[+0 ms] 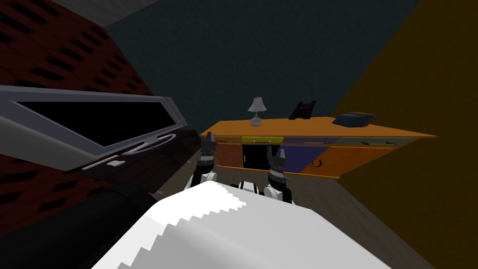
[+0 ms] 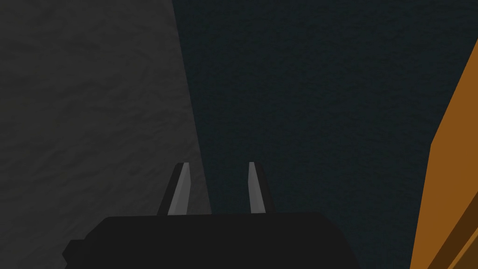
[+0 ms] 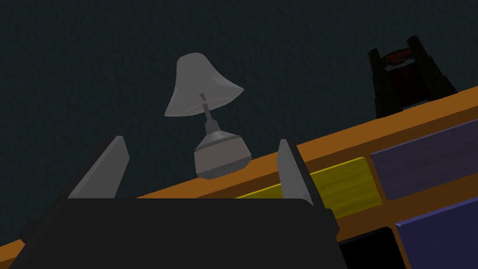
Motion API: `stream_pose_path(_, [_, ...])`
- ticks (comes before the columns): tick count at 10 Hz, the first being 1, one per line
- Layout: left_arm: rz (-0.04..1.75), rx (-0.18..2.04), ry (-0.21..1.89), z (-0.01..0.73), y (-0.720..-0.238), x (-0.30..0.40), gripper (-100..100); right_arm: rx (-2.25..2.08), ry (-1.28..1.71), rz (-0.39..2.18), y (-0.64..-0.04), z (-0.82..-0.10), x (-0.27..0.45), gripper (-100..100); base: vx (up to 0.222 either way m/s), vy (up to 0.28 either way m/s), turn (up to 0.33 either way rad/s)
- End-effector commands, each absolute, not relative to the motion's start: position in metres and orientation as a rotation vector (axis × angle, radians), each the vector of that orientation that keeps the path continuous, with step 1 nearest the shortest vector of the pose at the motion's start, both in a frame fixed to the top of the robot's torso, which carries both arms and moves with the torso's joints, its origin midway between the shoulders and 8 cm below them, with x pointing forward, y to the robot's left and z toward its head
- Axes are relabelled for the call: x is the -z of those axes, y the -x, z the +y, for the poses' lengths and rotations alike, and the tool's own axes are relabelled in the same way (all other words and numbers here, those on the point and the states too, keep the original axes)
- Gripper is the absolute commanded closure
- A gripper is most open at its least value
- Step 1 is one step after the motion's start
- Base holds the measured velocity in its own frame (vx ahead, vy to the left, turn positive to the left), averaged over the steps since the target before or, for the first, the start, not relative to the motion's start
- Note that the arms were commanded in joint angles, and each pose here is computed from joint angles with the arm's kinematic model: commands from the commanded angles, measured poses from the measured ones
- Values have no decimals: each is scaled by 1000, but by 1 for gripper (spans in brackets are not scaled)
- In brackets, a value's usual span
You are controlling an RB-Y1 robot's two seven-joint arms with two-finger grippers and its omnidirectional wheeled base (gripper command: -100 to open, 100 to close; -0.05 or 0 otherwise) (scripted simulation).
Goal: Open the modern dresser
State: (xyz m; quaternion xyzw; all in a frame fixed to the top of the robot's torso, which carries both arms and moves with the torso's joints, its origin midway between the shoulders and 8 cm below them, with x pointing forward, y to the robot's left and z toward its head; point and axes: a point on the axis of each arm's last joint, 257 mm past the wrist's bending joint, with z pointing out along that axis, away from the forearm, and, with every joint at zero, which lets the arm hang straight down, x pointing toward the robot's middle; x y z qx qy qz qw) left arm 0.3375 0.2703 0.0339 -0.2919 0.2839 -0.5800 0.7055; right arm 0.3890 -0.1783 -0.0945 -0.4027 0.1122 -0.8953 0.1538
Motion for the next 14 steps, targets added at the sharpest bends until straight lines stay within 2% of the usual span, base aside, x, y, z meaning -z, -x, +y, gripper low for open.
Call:
stream_pose_path(1, [631,1289,649,270,-338,-34,0,2480,1127,387,-390,-176,106,-100,49,-43,93])
stream_pose_path(14, [631,1289,649,270,-338,-34,0,2110,1006,646,-393,-168,161,-100,47,-37,72])
